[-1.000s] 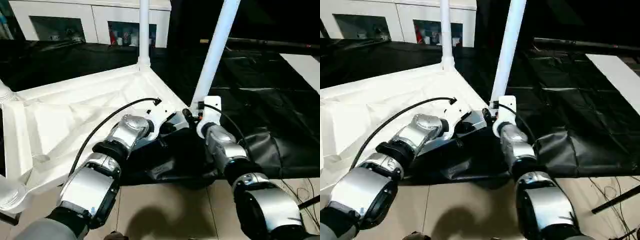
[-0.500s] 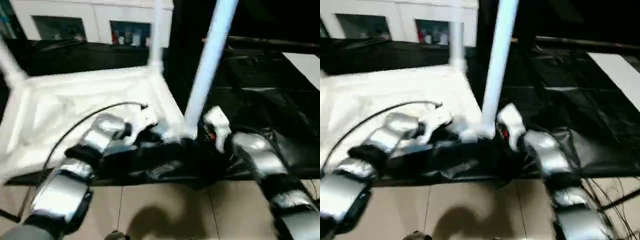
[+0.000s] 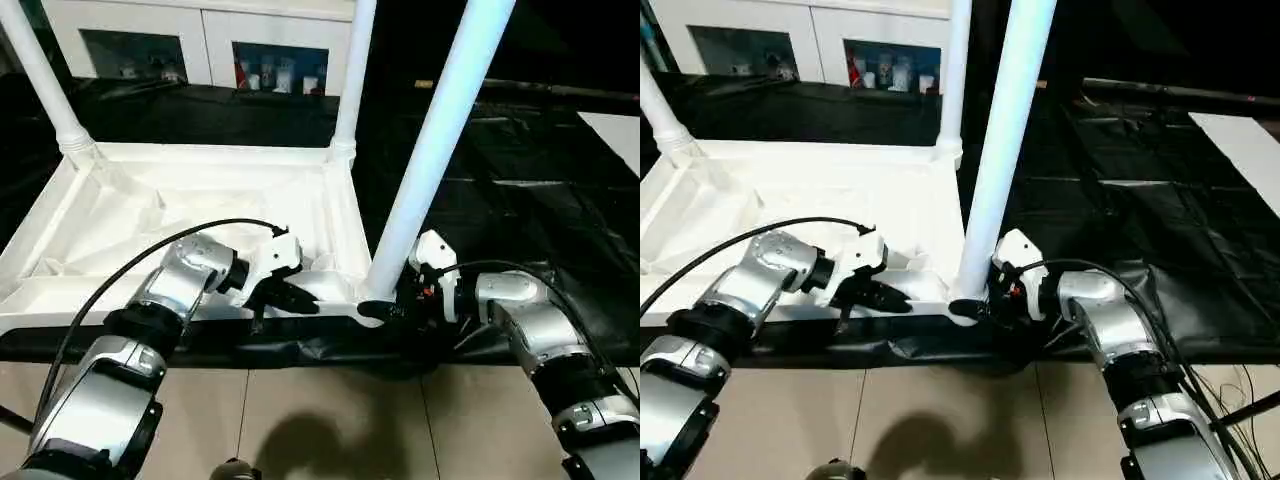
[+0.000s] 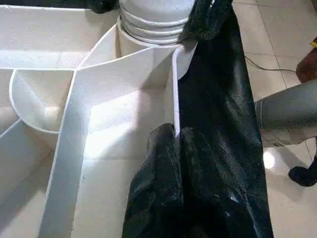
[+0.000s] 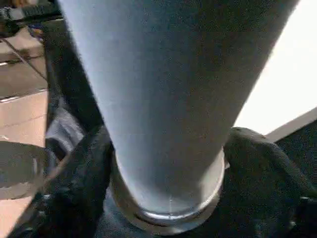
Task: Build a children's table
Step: Rotate leg to tighten
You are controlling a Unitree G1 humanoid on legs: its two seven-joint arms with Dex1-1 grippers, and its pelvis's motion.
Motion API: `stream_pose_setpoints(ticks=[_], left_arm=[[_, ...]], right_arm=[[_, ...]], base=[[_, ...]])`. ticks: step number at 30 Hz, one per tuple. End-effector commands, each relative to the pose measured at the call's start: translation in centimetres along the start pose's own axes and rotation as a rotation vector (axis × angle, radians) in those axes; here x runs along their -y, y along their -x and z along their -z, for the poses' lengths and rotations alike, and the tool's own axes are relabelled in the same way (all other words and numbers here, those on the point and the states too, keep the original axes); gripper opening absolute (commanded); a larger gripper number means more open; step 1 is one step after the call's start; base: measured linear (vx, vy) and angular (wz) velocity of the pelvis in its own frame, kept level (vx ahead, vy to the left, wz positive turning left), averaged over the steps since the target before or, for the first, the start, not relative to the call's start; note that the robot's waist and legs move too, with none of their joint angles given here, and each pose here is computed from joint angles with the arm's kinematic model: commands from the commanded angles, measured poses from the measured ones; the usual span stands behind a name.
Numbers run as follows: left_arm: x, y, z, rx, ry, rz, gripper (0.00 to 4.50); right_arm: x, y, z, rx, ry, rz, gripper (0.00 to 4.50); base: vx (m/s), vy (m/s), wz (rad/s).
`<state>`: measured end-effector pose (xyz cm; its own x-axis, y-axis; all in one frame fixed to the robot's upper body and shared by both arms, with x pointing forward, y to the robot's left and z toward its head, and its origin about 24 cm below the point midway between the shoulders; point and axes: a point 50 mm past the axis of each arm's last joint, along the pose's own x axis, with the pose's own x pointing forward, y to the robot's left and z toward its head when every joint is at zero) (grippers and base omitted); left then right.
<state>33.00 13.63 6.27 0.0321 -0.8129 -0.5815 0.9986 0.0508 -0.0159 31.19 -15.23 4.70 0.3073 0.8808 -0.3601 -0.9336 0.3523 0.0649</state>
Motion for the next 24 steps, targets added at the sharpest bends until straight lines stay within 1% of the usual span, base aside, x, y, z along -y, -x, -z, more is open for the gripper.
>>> stream_pose_setpoints(ticks=[1, 4, 7, 14, 15, 16, 17, 20, 21, 22, 23, 24], left_arm=[[0.6, -0.4, -0.1, 0.021, 0.003, 0.055, 0.0], [0.6, -0.3, -0.1, 0.021, 0.005, 0.055, 0.0], [0.6, -0.3, -0.2, 0.022, 0.005, 0.054, 0.0], [0.6, -0.1, -0.2, 0.022, 0.01, 0.049, 0.0], [0.5, -0.2, -0.3, 0.025, 0.016, 0.029, 0.0], [0.2, -0.4, -0.3, 0.02, 0.023, -0.014, 0.0], [0.0, -0.5, -0.3, 0.017, 0.026, -0.034, 0.0], [-1.3, -1.0, -0.3, -0.002, 0.061, -0.205, 0.0], [-1.7, -1.2, -0.4, 0.0, 0.085, -0.261, 0.0], [-2.2, -1.6, -0.6, 0.0, 0.105, -0.322, 0.0], [-2.3, -1.7, -0.7, 0.0, 0.11, -0.34, 0.0], [-2.8, -2.0, -1.0, 0.001, 0.136, -0.398, 0.0]], right_arm=[[-0.1, 0.2, -0.1, 0.003, -0.01, -0.008, 3.28], [-0.1, 0.2, 0.1, -0.003, -0.027, -0.005, 3.11], [-0.1, 0.2, 0.2, 0.002, -0.039, -0.001, 2.79], [0.0, -0.2, 0.3, 0.034, -0.074, 0.035, 2.68], [0.3, -0.5, 0.4, 0.057, -0.099, 0.084, 2.67], [0.9, -0.9, 0.6, 0.07, -0.128, 0.178, 2.67], [1.1, -1.0, 0.7, 0.075, -0.142, 0.223, 2.67], [2.0, -1.9, 1.1, 0.093, -0.21, 0.413, 2.67], [2.3, -2.3, 1.2, 0.113, -0.249, 0.484, 2.67], [2.5, -2.8, 1.1, 0.132, -0.285, 0.562, 2.67], [2.6, -3.0, 1.1, 0.135, -0.295, 0.586, 2.66], [2.8, -3.4, 1.0, 0.148, -0.317, 0.652, 2.66]], base=[[0.0, 0.0, 0.0], [0.0, 0.0, 0.0], [0.0, 0.0, 0.0], [0.0, 0.0, 0.0], [0.0, 0.0, 0.0], [0.0, 0.0, 0.0], [0.0, 0.0, 0.0], [0.0, 0.0, 0.0], [0.0, 0.0, 0.0], [0.0, 0.0, 0.0], [0.0, 0.0, 0.0], [0.0, 0.0, 0.0]])
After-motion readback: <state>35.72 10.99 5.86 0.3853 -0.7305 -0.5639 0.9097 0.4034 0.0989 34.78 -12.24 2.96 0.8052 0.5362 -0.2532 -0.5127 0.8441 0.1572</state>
